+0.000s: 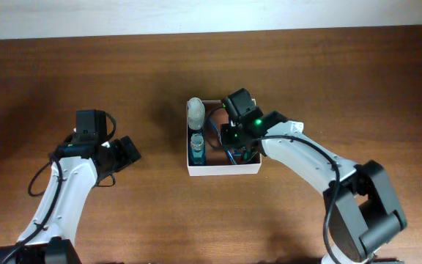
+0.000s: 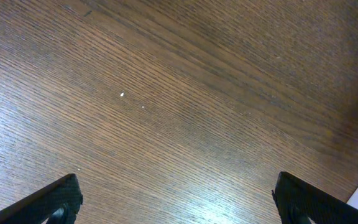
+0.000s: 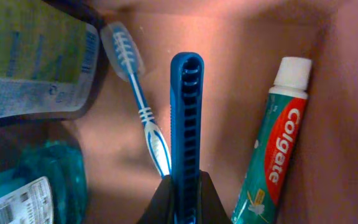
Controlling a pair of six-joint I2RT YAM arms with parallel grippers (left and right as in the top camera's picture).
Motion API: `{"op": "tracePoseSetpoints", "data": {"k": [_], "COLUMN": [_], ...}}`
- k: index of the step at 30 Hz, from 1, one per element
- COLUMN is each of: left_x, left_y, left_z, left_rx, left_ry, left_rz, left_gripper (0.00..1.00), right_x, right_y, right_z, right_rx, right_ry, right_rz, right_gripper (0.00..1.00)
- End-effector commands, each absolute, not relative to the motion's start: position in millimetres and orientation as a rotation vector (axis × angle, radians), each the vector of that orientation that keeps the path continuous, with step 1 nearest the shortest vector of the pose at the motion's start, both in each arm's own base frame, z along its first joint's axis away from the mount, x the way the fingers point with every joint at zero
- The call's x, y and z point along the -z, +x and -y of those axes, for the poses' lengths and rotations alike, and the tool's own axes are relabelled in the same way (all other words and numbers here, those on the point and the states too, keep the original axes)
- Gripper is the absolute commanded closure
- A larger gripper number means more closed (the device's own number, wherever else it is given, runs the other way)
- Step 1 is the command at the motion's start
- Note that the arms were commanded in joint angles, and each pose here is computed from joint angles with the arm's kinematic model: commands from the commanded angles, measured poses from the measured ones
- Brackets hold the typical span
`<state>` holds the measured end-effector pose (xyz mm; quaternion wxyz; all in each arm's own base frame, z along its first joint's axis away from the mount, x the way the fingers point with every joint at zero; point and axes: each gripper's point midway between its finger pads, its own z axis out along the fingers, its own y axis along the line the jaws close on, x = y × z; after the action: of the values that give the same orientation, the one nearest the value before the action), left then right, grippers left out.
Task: Pack container
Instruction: 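Lower the comb into the box beside the toothpaste and release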
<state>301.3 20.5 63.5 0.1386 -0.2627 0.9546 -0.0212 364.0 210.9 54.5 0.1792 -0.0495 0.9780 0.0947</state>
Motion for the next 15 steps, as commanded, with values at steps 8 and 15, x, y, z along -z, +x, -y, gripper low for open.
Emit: {"op": "tracePoseSetpoints", "data": {"k": [8,15], "left_x": [-61.6,-61.6], "left_y": [301.3,301.3], "left_z": [-22.6,-22.6], "left_rx": [0.049,0.049], "left_ry": [-0.764,-0.764], "left_rz": [-2.764,-2.764], "left_gripper": [0.00,0.00], "right_x": [-52.6,-52.5], "right_y": [372.3,372.2], "right_z": [-220.0,-220.0], "right_rx": [-0.289,-0.289], "right_ry": [-0.138,-0.138], "right_rz": [-2.742,-2.742], "right_gripper": [0.96,0.96]}}
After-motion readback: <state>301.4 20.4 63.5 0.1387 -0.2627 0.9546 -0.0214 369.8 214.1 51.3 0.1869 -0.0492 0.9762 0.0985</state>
